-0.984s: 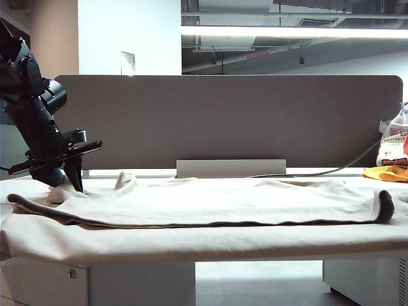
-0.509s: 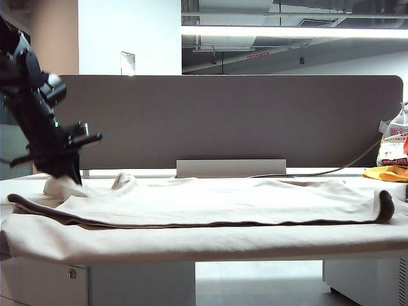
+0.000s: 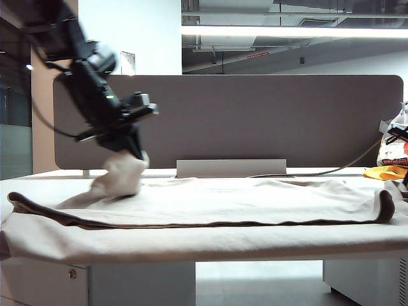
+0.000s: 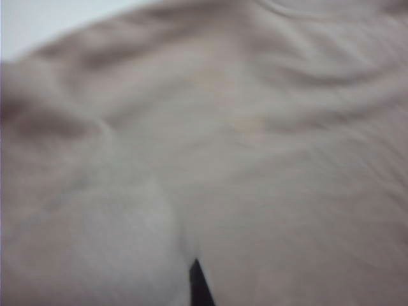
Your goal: Fold the bottom side of the T-shirt horizontally towards the center, about one-third of the way, then fold the sleeve back towards the center, creating a straight line along the edge of the T-shirt, and finally fold the bottom of the T-shirt up towards the top, creating a neat rectangle.
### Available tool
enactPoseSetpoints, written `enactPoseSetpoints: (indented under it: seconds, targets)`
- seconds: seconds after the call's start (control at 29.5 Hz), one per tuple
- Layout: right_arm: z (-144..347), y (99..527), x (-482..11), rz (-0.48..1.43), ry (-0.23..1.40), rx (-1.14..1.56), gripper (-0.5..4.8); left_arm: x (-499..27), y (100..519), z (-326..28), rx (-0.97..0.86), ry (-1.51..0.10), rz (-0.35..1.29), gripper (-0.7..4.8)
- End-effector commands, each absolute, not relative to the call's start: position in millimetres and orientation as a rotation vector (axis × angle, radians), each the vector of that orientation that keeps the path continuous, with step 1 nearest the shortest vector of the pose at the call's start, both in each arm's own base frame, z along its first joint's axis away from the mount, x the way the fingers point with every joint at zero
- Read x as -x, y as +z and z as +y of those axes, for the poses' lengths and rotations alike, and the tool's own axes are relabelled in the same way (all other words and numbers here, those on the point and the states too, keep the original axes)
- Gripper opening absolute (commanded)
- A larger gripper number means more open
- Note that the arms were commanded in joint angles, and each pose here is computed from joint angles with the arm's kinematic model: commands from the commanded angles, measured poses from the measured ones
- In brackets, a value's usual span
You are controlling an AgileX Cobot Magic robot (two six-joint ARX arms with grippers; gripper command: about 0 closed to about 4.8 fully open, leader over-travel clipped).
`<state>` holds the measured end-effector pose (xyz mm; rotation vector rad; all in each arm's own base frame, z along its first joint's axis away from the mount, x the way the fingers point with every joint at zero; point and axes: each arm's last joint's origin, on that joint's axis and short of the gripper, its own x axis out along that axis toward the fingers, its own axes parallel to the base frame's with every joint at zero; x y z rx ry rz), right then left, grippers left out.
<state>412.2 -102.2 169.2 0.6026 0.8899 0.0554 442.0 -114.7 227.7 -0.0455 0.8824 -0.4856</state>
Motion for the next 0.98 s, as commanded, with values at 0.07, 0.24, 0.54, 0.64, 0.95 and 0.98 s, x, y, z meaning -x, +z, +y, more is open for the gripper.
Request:
enactPoseSetpoints:
  seconds: [0.07,0.24,0.54,0.64,0.95,0.98]
  targets:
    - [-92.3,173.2,-414.8,0.884,0.094,-0.587,-0.08,-439.4,220.9,-138.6,-0.039,-0.513,0.871,-0.06]
    - [-89.8,173.1,-414.9,0.89,0.116,-0.595,-0.08,-441.8,198.3,-145.4,-0.022,-0.506,0.94,1.12]
    - [-87.5,172.4,-412.9,0.912,0.148,-0.565,-0.08,-447.0,192.4,-136.6,-0.144,-0.35,0.961,4.79]
    - [-85.0,175.7,-413.2,0.902,0.176,-0.569,-0.08,-452.3,206.4,-137.8,-0.136,-0.356,0.922,4.79]
    - [-76.4,201.8,-414.2,0.816,0.208,-0.53,-0.08,-462.3,251.8,-139.0,-0.134,-0.356,0.829,4.79]
    - [-75.0,205.0,-415.5,0.814,0.214,-0.528,-0.08,-462.3,252.2,-138.6,-0.137,-0.349,0.83,4.79]
